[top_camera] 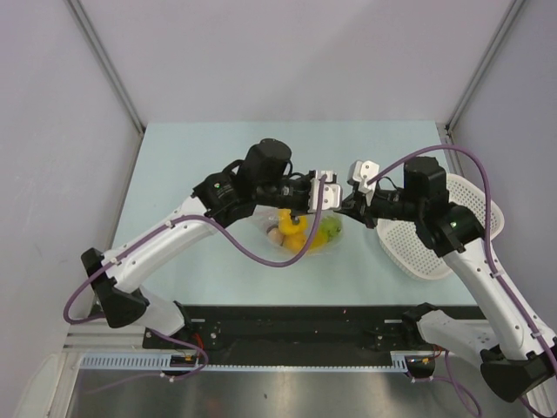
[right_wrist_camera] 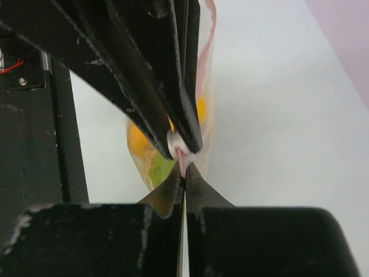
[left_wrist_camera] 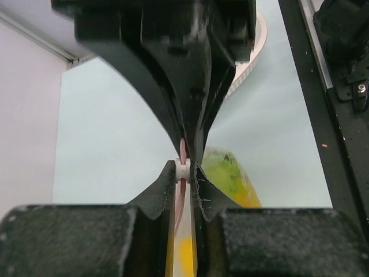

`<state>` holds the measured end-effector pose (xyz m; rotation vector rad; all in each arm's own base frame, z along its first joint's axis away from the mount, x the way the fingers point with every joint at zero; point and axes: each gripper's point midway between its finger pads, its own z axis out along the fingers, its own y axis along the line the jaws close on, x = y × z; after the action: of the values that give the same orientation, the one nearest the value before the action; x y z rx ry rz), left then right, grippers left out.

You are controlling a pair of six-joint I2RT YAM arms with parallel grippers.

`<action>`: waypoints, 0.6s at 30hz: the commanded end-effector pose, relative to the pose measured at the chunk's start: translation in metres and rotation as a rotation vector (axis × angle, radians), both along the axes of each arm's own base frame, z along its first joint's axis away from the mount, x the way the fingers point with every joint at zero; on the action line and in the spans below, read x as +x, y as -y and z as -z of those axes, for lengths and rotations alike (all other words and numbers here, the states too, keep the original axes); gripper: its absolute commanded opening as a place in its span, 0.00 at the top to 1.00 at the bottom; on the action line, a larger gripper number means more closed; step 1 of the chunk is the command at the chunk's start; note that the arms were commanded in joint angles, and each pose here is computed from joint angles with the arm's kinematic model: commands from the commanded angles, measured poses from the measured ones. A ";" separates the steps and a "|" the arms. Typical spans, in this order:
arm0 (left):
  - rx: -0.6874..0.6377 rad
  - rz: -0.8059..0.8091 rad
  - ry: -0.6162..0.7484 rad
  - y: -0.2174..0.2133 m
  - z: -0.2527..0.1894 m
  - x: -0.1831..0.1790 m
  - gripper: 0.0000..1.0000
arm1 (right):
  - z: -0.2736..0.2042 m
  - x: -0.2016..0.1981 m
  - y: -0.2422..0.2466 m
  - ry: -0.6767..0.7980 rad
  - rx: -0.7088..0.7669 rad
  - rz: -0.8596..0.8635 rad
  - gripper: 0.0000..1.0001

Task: Place the food in the zip-top bag and seal the zipper
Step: Zip the zipper food storage bag at the center of the board.

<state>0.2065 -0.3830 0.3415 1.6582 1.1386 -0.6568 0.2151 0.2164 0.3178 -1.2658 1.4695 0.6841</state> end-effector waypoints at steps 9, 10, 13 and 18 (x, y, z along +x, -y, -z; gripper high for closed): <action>0.166 -0.190 -0.053 -0.089 0.042 0.028 0.91 | -0.022 0.016 0.041 0.074 0.056 0.147 1.00; 0.170 -0.201 -0.053 -0.094 0.043 0.029 0.91 | -0.021 0.017 0.044 0.084 0.047 0.150 1.00; 0.180 -0.271 -0.066 -0.111 0.046 0.038 0.92 | -0.016 0.021 0.054 0.076 0.030 0.175 1.00; 0.171 -0.406 -0.142 -0.144 0.049 0.059 0.94 | -0.010 0.029 0.068 0.076 0.015 0.213 1.00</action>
<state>0.2536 -0.2806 0.2999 1.5675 1.4570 -0.5029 0.2396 0.1619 0.3182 -1.0997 1.5472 0.5747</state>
